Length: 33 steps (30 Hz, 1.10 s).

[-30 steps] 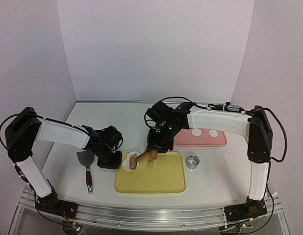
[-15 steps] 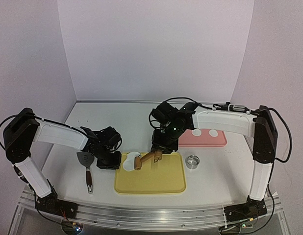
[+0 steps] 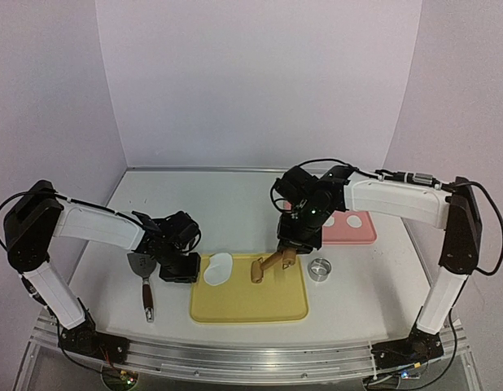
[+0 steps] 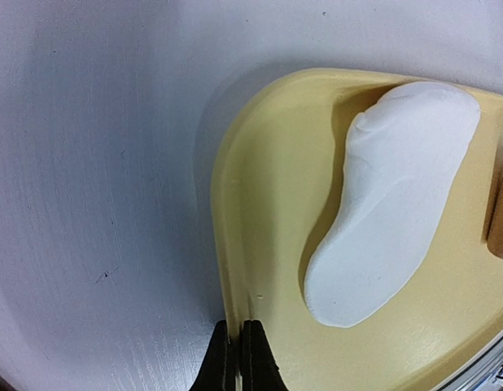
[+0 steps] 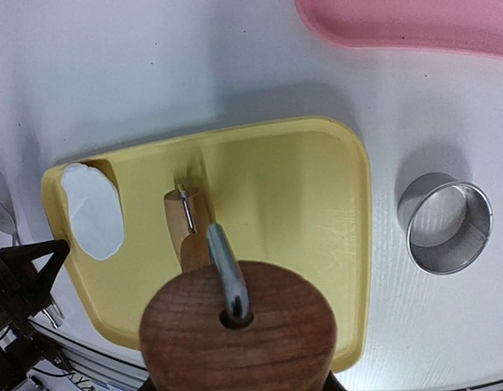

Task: Roll out the dumpling wrappers from the dough

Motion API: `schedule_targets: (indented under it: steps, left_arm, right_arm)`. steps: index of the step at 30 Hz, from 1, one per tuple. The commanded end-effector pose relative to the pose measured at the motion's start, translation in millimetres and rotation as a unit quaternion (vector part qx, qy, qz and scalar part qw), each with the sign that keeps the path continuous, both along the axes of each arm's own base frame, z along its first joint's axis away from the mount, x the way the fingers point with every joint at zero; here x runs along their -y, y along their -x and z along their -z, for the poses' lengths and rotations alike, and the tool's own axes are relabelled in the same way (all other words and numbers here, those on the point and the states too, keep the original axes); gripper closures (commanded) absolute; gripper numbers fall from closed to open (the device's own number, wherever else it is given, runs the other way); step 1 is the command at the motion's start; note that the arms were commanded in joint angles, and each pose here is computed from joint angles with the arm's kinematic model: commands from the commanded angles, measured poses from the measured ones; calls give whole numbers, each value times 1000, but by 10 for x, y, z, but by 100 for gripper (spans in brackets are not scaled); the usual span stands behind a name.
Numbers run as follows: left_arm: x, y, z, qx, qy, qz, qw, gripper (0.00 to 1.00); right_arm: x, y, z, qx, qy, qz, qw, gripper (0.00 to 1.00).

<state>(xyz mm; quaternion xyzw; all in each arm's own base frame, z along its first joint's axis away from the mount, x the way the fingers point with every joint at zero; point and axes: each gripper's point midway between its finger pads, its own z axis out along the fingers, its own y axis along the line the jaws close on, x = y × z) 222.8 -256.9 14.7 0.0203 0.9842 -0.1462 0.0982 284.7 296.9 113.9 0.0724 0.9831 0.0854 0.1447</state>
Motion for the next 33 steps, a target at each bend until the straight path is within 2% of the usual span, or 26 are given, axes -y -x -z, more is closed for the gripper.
schedule_targets:
  steps: [1,7,12,22,33]
  left_arm:
    - [29,-8,-187,20,17,18,1000,100]
    - [83,-11,-178,16,22,28,999,100]
    - [140,-20,-213,20,33,42,998,100]
    - [157,-10,-208,13,31,48,998,100]
    - [149,2,-209,12,30,49,998,100]
  right_arm:
    - [354,71,-45,-11,97,-40,994,100]
    - [-180,-15,-545,15,3,-85,996,100]
    - [-560,-53,-729,22,-50,-113,992,100]
    - [-936,-200,-448,5,-65,-129,990,100]
    - [-1042,-277,-417,13,-70,-137,988,100]
